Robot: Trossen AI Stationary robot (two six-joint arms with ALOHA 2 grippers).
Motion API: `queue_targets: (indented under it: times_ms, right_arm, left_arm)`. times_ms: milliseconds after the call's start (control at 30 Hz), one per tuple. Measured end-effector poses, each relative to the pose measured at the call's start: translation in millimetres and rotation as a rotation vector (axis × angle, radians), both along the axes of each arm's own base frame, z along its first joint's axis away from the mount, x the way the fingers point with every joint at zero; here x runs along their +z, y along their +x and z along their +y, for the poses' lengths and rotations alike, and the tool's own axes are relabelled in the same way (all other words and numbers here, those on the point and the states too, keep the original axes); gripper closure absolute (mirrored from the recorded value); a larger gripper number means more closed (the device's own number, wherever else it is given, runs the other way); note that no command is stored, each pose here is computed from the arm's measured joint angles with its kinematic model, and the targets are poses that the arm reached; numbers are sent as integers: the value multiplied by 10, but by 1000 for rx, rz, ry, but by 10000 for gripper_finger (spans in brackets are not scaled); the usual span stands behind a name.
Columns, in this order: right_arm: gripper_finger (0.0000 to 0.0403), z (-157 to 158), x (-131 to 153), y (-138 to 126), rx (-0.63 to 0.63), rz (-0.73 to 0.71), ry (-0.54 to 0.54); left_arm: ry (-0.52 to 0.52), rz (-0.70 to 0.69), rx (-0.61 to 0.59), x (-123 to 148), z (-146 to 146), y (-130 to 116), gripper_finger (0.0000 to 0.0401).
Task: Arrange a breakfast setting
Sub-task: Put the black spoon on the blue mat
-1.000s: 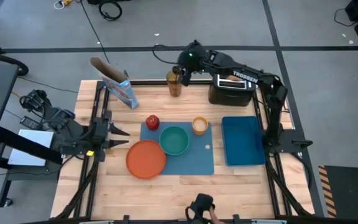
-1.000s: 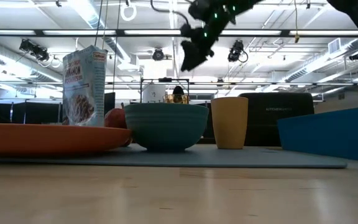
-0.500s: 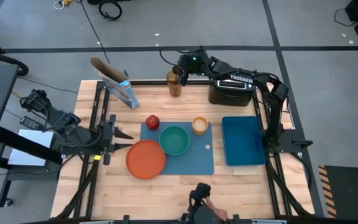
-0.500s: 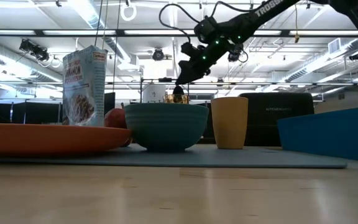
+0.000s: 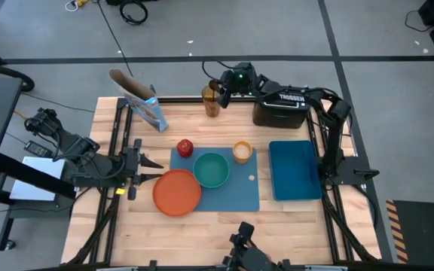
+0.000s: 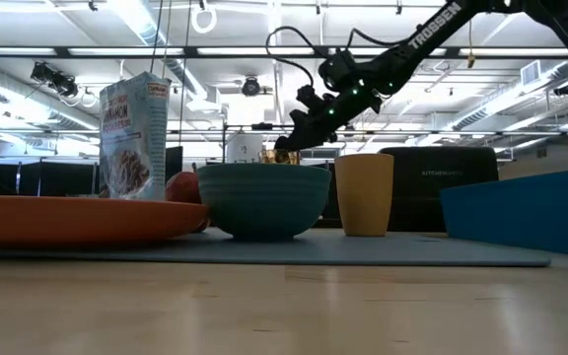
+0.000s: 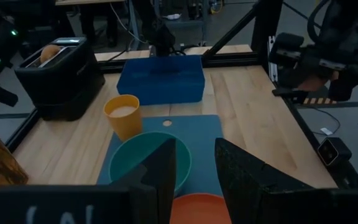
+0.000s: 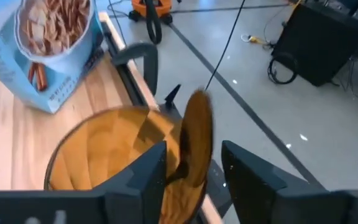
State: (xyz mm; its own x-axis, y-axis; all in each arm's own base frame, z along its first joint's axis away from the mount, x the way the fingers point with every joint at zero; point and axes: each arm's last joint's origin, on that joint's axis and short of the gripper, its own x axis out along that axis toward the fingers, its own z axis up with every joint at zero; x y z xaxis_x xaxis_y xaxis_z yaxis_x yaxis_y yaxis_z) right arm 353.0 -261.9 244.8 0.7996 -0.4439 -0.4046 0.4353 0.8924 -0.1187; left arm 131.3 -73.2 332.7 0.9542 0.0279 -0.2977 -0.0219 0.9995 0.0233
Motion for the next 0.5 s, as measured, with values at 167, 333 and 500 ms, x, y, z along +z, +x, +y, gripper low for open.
queue_targets:
  times_ms: [167, 333, 500]
  right_arm:
    - [281, 8, 2, 9, 5, -45, -27]
    - [311, 21, -46, 0, 21, -79, -46]
    - [331, 29, -72, -3, 26, -76, -44]
  left_arm:
    - [-6, -10, 1, 10, -2, 3, 283]
    - [-1, -18, -1, 19, -4, 6, 283]
    - [-9, -30, -1, 33, -6, 9, 283]
